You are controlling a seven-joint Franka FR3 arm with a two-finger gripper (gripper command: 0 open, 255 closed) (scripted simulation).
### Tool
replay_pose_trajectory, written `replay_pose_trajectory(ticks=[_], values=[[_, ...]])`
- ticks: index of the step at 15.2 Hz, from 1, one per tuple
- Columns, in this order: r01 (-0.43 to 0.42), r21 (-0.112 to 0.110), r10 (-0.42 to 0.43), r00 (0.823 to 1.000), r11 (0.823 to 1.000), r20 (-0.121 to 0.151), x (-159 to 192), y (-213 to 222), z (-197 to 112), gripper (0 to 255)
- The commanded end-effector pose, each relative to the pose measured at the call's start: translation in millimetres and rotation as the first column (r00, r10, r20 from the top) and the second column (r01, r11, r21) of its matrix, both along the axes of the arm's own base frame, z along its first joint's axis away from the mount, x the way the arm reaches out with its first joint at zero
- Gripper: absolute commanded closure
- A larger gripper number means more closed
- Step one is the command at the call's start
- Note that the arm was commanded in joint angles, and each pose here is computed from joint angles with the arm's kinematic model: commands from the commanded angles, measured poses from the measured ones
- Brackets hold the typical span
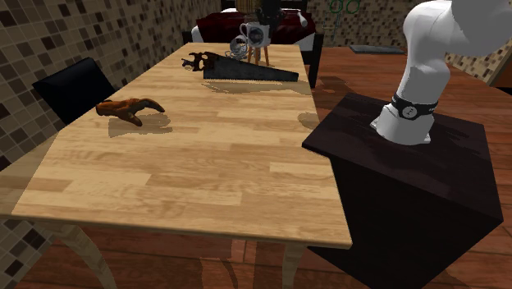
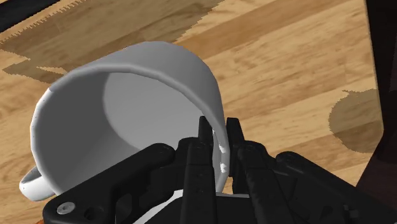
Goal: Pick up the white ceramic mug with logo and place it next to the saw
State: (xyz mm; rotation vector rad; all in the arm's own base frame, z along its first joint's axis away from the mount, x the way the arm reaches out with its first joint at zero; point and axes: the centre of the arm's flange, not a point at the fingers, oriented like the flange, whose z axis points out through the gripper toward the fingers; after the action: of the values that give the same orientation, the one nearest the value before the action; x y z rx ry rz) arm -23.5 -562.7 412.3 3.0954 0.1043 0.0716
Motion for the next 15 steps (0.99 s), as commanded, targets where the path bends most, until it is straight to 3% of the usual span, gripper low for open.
replay_pose_trajectory(ticks=[1, 15], values=[[-0.003, -0.001, 0.003, 1.0, 1.0, 0.001, -23.6, -8.4, 1.8, 255], [-0.003, -0.001, 0.003, 1.0, 1.0, 0.001, -201.0, -60.3, 1.9, 255]])
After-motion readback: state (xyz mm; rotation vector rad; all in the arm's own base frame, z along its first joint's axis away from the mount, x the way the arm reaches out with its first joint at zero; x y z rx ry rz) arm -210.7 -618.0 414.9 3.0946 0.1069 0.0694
